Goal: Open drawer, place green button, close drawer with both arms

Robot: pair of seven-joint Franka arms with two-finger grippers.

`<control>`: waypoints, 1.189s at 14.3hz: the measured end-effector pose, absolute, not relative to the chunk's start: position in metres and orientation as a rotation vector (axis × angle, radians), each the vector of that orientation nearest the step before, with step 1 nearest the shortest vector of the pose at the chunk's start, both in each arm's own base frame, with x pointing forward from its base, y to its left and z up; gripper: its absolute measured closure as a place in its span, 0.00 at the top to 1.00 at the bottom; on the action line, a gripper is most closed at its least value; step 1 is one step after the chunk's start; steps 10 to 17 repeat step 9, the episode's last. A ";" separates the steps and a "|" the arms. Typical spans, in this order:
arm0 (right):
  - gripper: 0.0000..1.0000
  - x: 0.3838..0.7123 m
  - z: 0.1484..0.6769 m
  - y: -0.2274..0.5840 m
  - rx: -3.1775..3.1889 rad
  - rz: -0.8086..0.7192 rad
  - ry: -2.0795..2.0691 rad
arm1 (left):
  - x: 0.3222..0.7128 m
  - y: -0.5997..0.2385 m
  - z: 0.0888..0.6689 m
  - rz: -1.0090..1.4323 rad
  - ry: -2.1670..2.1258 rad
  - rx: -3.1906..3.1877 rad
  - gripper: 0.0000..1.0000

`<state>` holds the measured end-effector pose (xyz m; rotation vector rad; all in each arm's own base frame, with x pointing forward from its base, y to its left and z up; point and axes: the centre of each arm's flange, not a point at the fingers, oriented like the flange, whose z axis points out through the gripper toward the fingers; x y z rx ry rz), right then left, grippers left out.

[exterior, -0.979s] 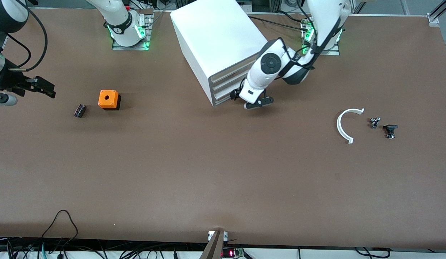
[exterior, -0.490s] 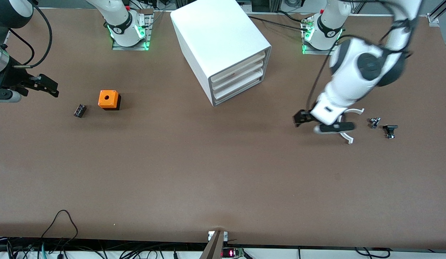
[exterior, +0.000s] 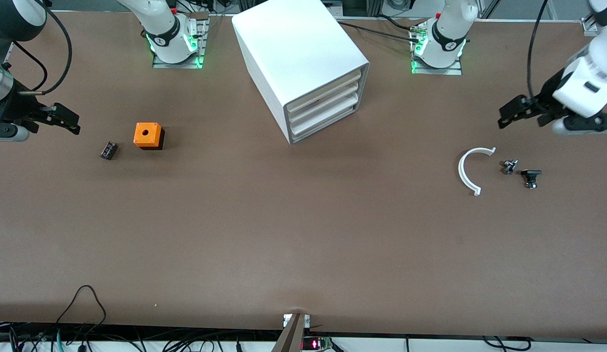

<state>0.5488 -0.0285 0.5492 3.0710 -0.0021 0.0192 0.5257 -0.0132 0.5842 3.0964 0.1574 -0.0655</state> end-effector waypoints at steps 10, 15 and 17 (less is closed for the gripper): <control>1.00 0.549 0.551 -0.043 3.069 0.022 0.041 | 0.526 -0.027 0.580 -0.095 0.114 3.100 1.00; 1.00 0.549 0.551 -0.043 3.069 0.022 0.041 | 0.526 -0.027 0.580 -0.095 0.114 3.100 1.00; 1.00 0.549 0.551 -0.043 3.069 0.022 0.041 | 0.526 -0.027 0.580 -0.095 0.114 3.100 1.00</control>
